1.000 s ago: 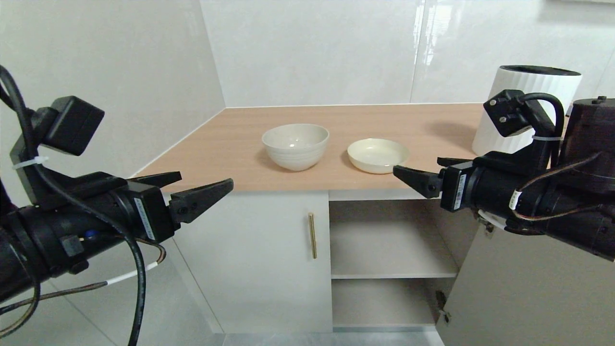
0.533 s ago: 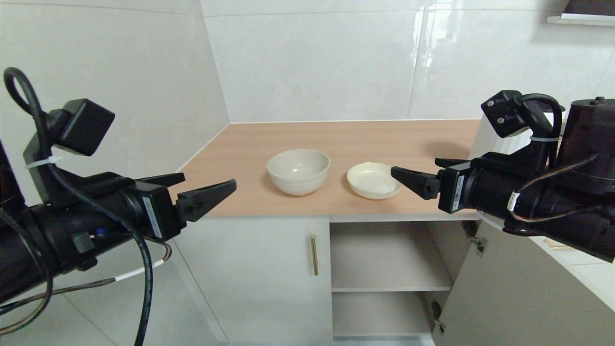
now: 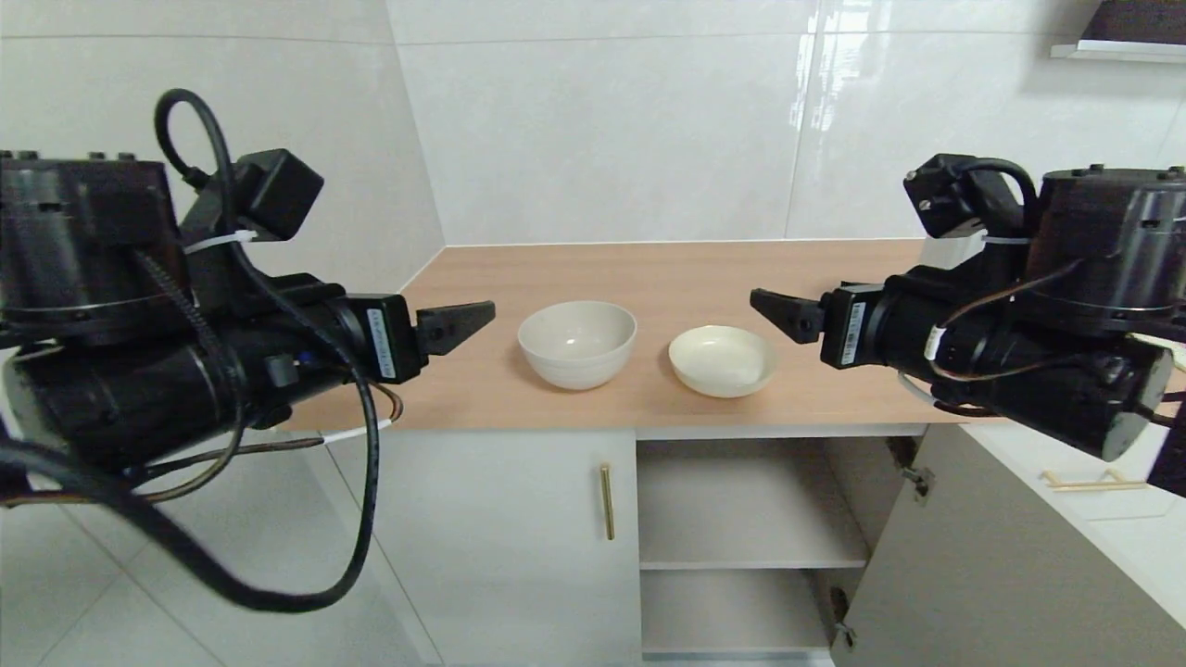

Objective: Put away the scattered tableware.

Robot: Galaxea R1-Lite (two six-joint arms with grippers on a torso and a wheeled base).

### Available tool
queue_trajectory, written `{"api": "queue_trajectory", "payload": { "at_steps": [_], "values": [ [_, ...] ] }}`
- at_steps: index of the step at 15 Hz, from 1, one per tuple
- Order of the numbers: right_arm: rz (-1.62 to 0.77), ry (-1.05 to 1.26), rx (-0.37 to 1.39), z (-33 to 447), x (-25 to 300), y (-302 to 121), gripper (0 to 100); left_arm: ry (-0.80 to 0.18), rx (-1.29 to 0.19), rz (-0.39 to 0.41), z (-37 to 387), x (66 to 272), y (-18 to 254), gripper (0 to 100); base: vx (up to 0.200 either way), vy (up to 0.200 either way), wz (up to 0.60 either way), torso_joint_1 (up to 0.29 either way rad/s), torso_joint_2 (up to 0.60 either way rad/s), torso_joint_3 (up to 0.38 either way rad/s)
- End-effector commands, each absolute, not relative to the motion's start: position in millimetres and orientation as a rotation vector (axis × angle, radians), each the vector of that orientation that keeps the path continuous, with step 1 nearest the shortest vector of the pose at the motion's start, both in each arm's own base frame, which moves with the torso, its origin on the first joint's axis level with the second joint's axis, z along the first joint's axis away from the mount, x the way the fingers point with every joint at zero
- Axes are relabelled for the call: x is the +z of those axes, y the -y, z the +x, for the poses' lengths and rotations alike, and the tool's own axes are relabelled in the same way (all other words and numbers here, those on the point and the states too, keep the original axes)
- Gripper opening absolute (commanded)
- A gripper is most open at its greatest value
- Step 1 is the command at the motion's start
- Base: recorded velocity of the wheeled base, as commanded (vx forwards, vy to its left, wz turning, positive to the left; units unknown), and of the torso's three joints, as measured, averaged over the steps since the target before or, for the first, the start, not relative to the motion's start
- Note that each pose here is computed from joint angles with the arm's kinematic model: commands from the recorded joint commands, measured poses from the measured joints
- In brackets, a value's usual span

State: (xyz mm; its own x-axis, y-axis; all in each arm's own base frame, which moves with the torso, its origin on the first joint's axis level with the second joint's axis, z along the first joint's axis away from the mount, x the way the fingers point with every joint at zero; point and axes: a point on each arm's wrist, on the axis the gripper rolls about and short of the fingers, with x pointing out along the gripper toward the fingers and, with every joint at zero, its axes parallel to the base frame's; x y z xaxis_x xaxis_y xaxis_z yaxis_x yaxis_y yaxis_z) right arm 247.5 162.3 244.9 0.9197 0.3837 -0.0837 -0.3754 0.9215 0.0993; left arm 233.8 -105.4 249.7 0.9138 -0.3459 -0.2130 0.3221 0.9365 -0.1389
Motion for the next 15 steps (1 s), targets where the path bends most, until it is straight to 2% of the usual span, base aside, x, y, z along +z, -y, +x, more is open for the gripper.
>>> {"api": "queue_trajectory", "payload": {
  "at_steps": [1, 3, 7, 9, 10, 11, 12, 15],
  "values": [
    [0.053, -0.175, 0.282, 286.1, 217.5, -161.8, 100, -0.376, -0.219, -0.043, 275.4, 214.7, 121.8, 100, 0.000, 0.000, 0.00, 0.000, 0.00, 0.000],
    [0.058, -0.166, 0.268, 296.5, 223.0, -161.3, 100, -0.357, -0.133, -0.038, 289.2, 219.2, 125.0, 100, 0.000, 0.000, 0.00, 0.000, 0.00, 0.000],
    [0.051, -0.214, 0.243, 304.7, 214.4, -159.8, 100, -0.438, -0.124, -0.014, 301.9, 208.0, 132.3, 100, 0.000, 0.000, 0.00, 0.000, 0.00, 0.000],
    [0.053, -0.215, 0.240, 303.8, 214.2, -159.2, 100, -0.416, -0.110, -0.013, 325.9, 216.8, 143.5, 100, 0.000, 0.000, 0.00, 0.000, 0.00, 0.000],
    [0.053, -0.215, 0.238, 301.4, 214.4, -157.9, 100, -0.424, -0.091, -0.006, 340.4, 231.5, 148.6, 100, 0.000, 0.000, 0.00, 0.000, 0.00, 0.000],
    [0.052, -0.218, 0.238, 300.8, 213.7, -157.5, 100, -0.442, -0.089, -0.002, 344.6, 233.6, 150.5, 100, 0.000, 0.000, 0.00, 0.000, 0.00, 0.000],
    [0.052, -0.218, 0.237, 298.4, 214.2, -156.2, 100, -0.492, -0.079, 0.002, 356.1, 230.9, 155.7, 100, 0.000, 0.000, 0.00, 0.000, 0.00, 0.000],
    [0.058, -0.204, 0.236, 293.7, 219.7, -153.1, 100, -0.530, -0.063, 0.003, 381.0, 207.0, 164.3, 100, 0.000, 0.000, 0.00, 0.000, 0.00, 0.000]
  ]
}}
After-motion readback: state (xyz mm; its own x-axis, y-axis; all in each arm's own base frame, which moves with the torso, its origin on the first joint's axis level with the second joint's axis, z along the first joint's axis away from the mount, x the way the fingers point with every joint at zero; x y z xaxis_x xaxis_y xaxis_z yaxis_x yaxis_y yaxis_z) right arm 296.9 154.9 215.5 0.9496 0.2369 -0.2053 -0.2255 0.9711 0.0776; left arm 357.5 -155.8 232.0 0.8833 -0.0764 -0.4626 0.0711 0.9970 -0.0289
